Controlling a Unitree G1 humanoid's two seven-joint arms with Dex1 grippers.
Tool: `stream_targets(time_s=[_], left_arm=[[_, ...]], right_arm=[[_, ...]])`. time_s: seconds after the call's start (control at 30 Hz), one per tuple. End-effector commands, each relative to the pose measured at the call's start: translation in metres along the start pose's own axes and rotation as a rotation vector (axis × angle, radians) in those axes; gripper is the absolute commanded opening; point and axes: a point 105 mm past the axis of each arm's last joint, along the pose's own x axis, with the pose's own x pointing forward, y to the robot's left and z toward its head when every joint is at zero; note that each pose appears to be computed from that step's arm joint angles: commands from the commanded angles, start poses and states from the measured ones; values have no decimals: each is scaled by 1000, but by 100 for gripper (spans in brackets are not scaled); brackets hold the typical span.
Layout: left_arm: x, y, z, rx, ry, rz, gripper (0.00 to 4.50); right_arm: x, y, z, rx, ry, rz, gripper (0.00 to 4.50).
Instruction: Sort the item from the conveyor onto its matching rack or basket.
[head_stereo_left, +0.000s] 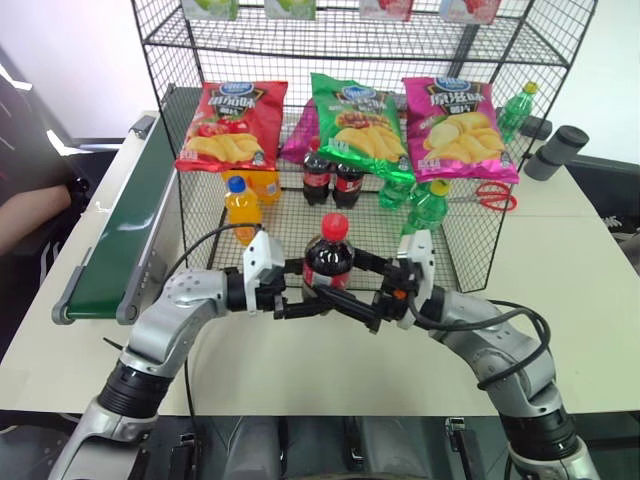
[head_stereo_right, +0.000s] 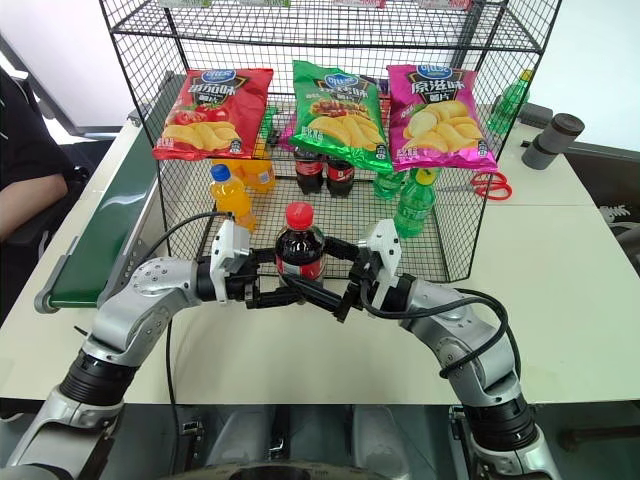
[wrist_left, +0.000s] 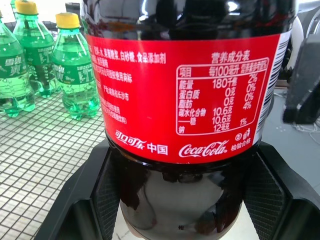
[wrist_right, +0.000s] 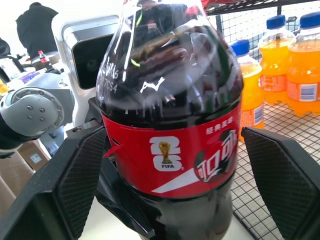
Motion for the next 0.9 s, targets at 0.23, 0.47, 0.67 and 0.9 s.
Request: stream_targets(time_s=[0.23, 0.47, 0.67, 0.9], left_arm=[[6, -5, 16, 5, -44, -34, 331], [-2, 5, 10, 40, 14, 42, 449], [-37, 25, -3, 30, 42, 232, 449], [-83, 42, -3, 74, -15, 528, 449]], right_arm=[[4, 10, 15, -11, -43, 39, 296], [5, 1, 20, -41, -67, -11, 296], [5, -35, 28, -146, -113, -203, 296], [21, -71, -3, -297, -94, -372, 296]])
